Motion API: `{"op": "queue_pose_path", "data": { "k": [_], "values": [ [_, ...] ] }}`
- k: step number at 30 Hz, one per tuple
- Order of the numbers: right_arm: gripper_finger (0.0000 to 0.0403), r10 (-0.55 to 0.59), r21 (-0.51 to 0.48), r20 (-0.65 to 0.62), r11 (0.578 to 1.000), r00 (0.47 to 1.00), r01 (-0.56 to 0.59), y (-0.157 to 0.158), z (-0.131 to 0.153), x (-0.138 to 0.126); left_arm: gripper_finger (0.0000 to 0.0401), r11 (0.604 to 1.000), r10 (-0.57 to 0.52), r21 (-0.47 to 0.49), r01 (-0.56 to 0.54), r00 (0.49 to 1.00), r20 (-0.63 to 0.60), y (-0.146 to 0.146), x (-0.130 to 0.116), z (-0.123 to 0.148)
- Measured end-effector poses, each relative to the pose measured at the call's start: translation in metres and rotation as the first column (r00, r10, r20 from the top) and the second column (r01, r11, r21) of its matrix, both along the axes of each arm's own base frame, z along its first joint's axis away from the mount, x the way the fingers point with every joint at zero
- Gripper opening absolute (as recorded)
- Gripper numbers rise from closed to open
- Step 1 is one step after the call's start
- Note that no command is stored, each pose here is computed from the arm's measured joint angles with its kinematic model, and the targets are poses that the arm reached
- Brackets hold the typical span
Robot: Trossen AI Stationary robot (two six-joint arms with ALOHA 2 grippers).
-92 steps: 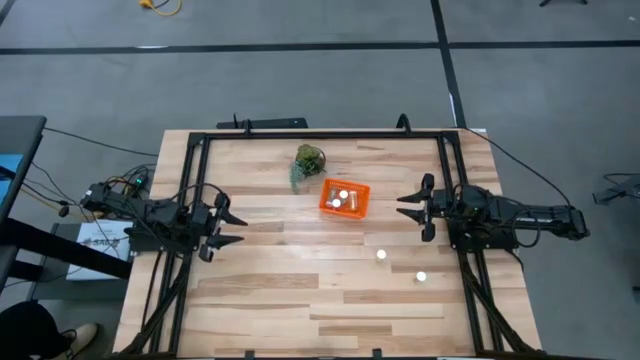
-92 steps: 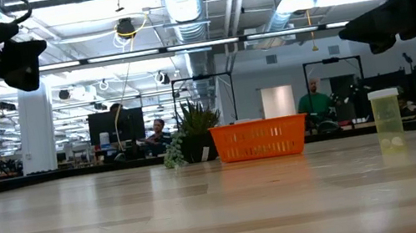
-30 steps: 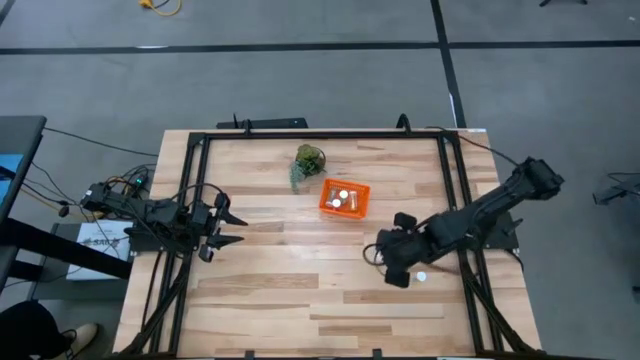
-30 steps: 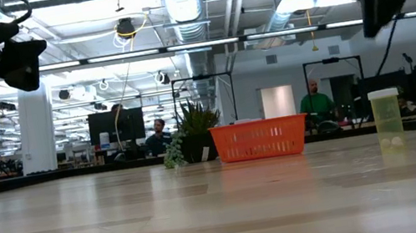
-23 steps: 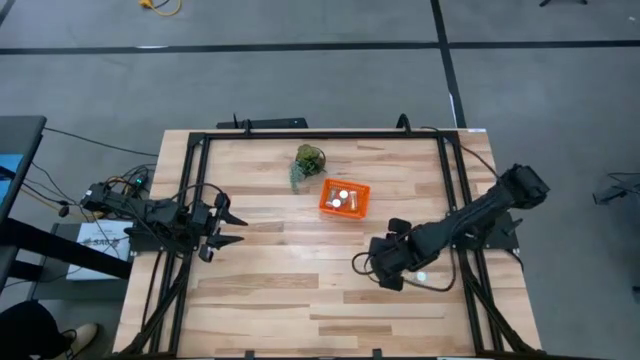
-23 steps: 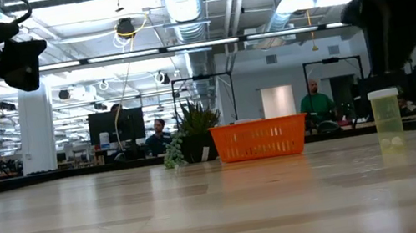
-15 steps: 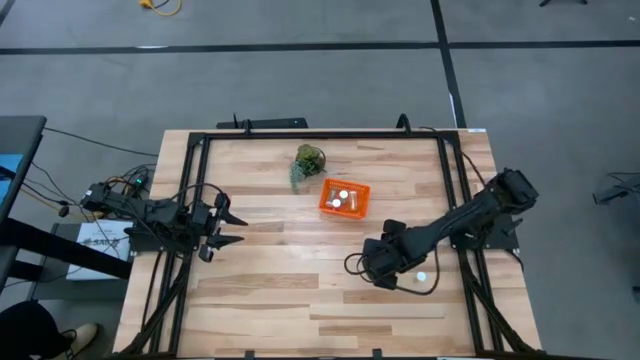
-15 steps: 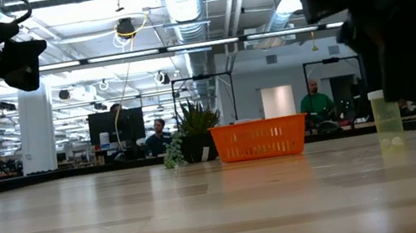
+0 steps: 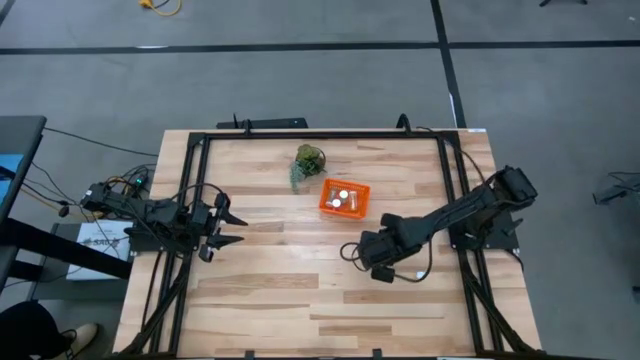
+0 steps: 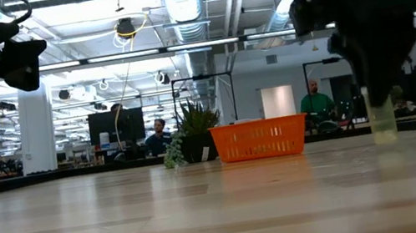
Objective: Pick and place pill bottles into a basket
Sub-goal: Put the yellow pill bottle into the orange basket
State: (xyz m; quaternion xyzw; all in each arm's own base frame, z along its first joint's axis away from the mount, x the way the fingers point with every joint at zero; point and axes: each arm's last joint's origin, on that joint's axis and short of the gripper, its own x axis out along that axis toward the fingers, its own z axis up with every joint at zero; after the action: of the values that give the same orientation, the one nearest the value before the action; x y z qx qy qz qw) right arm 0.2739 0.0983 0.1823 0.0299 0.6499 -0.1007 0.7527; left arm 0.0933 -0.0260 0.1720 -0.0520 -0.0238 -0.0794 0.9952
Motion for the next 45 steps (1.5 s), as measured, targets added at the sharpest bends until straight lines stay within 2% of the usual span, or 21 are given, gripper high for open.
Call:
{"op": "queue_pose_path", "data": {
  "k": [4, 8, 12, 17, 24, 32, 39, 45],
  "values": [
    [0.0092, 0.004, 0.018, 0.068, 1.000, 0.998, -0.005, -0.012, 0.023, -0.002, 0.0180, 1.000, 0.000, 0.000, 0.000, 1.000, 0.000, 0.000, 0.000, 0.000],
    [0.0109, 0.012, 0.024, 0.156, 1.000, 0.988, -0.016, -0.028, 0.053, -0.003, 0.0180, 1.000, 0.000, 0.000, 0.000, 1.000, 0.000, 0.000, 0.000, 0.000],
    [0.0117, 0.032, -0.015, 0.245, 0.999, 0.969, -0.030, -0.053, 0.076, 0.002, 0.0180, 1.000, 0.000, -0.001, 0.000, 1.000, 0.001, 0.000, 0.000, 0.000],
    [0.0105, 0.080, -0.080, 0.266, 0.995, 0.961, -0.061, -0.089, 0.085, 0.012, 0.0180, 1.000, 0.000, 0.000, 0.000, 1.000, 0.001, 0.000, 0.000, 0.000],
    [0.0116, 0.089, -0.078, 0.236, 0.994, 0.968, -0.072, -0.129, 0.069, 0.028, 0.0180, 1.000, 0.000, 0.000, 0.000, 1.000, 0.001, 0.000, 0.000, 0.000],
    [0.0111, 0.074, -0.029, 0.102, 0.997, 0.992, -0.072, -0.161, 0.032, 0.038, 0.0180, 1.000, 0.000, 0.000, 0.000, 1.000, 0.001, 0.000, 0.000, 0.000],
    [0.0121, 0.051, -0.014, 0.024, 0.999, 0.998, -0.051, -0.179, 0.006, 0.043, 0.0180, 1.000, 0.000, 0.000, 0.000, 1.000, 0.001, 0.000, 0.000, 0.000],
    [0.0155, 0.066, -0.011, 0.011, 0.998, 0.998, -0.066, -0.179, 0.002, 0.045, 0.0180, 1.000, 0.000, 0.000, 0.000, 1.000, 0.001, 0.000, 0.000, 0.000]
  ]
}}
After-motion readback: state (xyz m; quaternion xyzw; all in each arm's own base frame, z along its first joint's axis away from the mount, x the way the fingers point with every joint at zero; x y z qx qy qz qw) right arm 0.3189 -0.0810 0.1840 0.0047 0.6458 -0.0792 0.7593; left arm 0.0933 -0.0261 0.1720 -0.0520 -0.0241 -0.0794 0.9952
